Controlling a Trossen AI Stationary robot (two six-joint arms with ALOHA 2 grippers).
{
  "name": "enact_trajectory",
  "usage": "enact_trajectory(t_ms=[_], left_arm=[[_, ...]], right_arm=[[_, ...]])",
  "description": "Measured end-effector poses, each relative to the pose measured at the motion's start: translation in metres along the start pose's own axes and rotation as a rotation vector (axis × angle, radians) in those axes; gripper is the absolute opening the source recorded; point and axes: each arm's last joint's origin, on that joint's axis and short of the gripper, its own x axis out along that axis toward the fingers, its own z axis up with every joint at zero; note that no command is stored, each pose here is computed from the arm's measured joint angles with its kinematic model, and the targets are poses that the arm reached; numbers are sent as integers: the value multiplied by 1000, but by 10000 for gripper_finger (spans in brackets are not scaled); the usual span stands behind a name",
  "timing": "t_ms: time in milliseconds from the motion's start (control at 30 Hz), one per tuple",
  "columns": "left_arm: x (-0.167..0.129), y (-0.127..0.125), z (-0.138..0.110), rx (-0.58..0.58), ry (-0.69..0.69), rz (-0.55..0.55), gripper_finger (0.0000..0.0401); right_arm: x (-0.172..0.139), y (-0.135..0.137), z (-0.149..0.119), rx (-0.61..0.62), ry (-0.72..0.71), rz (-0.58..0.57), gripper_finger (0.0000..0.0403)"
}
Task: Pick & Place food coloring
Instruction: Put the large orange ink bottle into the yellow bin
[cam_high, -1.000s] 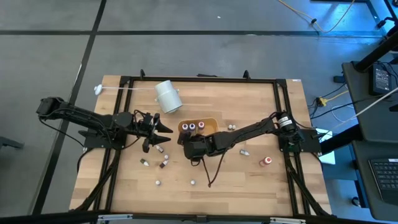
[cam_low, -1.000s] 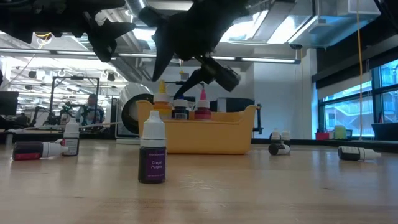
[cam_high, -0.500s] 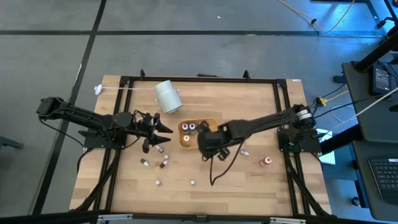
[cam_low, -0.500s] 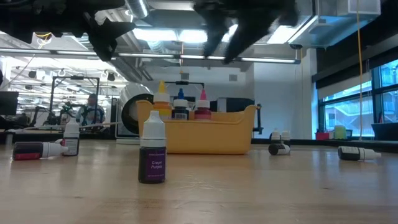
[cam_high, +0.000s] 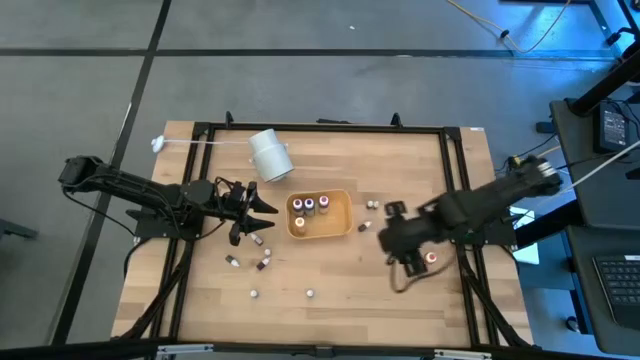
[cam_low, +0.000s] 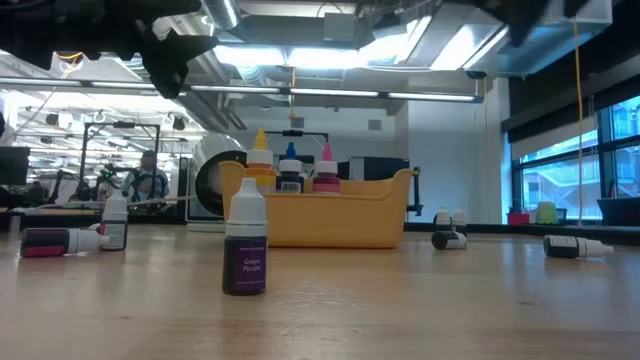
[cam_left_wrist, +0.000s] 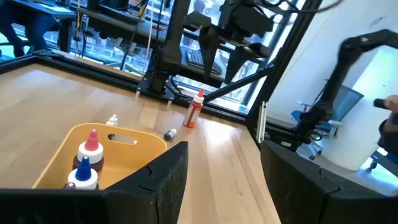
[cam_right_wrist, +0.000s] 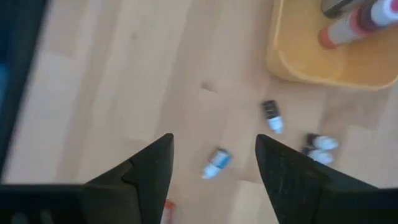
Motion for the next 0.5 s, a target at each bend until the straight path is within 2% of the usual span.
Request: enact_trajectory(t_ms=[167, 300, 400, 500], left_arm=[[0, 0, 0, 0, 0, 1, 196], [0, 0, 0, 13, -1, 3, 196], [0, 0, 0, 43, -1, 4, 196], [0, 0, 0, 51, -1, 4, 196]], right_arm=[[-3, 12, -50, 81, -149, 79, 228], [1, 19, -82, 53, -255, 148, 228], [6, 21, -103, 28, -290, 186, 228], [15, 21, -122, 88, -274, 182, 228]])
